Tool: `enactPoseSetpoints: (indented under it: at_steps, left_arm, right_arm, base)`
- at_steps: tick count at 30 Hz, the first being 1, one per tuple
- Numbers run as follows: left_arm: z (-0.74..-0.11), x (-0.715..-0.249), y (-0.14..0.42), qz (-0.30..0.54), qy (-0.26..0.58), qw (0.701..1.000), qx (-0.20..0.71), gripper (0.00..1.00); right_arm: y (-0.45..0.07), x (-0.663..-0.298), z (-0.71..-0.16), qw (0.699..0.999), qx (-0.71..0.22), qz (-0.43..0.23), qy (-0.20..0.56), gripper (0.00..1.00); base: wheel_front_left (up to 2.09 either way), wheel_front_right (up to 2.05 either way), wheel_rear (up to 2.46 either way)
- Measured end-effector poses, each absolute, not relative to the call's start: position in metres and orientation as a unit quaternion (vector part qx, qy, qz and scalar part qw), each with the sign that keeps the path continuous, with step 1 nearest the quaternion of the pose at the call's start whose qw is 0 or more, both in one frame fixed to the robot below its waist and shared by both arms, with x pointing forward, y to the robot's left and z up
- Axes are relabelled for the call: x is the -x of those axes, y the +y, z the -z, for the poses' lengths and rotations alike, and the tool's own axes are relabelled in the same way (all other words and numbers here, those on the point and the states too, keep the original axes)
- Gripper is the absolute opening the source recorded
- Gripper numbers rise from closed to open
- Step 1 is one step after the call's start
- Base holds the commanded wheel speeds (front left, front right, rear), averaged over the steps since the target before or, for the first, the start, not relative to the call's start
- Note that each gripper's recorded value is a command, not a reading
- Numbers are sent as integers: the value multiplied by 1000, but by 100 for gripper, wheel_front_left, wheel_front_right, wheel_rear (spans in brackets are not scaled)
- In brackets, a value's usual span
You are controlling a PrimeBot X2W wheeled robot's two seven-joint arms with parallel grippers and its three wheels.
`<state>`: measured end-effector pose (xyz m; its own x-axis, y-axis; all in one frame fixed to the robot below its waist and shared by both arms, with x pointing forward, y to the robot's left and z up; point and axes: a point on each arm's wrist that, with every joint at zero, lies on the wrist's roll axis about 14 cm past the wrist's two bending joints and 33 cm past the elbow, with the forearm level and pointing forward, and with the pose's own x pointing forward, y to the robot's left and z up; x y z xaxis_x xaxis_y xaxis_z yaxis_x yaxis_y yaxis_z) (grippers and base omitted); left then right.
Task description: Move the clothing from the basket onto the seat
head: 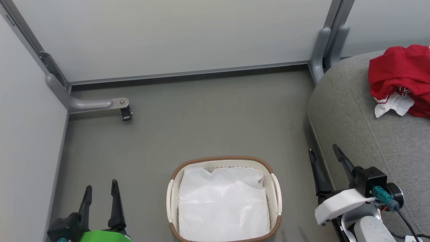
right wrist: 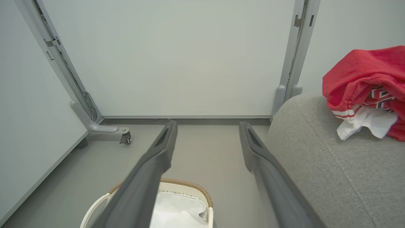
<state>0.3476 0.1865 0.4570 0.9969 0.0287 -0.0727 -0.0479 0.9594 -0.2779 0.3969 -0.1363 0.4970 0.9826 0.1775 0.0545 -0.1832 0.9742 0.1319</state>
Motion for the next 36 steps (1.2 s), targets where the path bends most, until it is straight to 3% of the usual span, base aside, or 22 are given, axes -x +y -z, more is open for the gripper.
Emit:
enactPoseSetpoints:
  at_steps: [23,24,36]
  left_arm:
    - [-449,-345,183,-17,46,990,135,100]
    - [-447,-344,183,-17,49,989,135,0]
    - [-427,-337,185,-39,88,977,188,0]
  right_arm:
    - [-130,-395,-489,992,-77,-99,-7,100]
    - [-130,-394,-487,992,-77,-98,-4,0]
    - [-137,-383,-462,987,-136,-73,44,0]
  base:
    - [0,0,0]
    - [0,0,0]
    - [0,0,0]
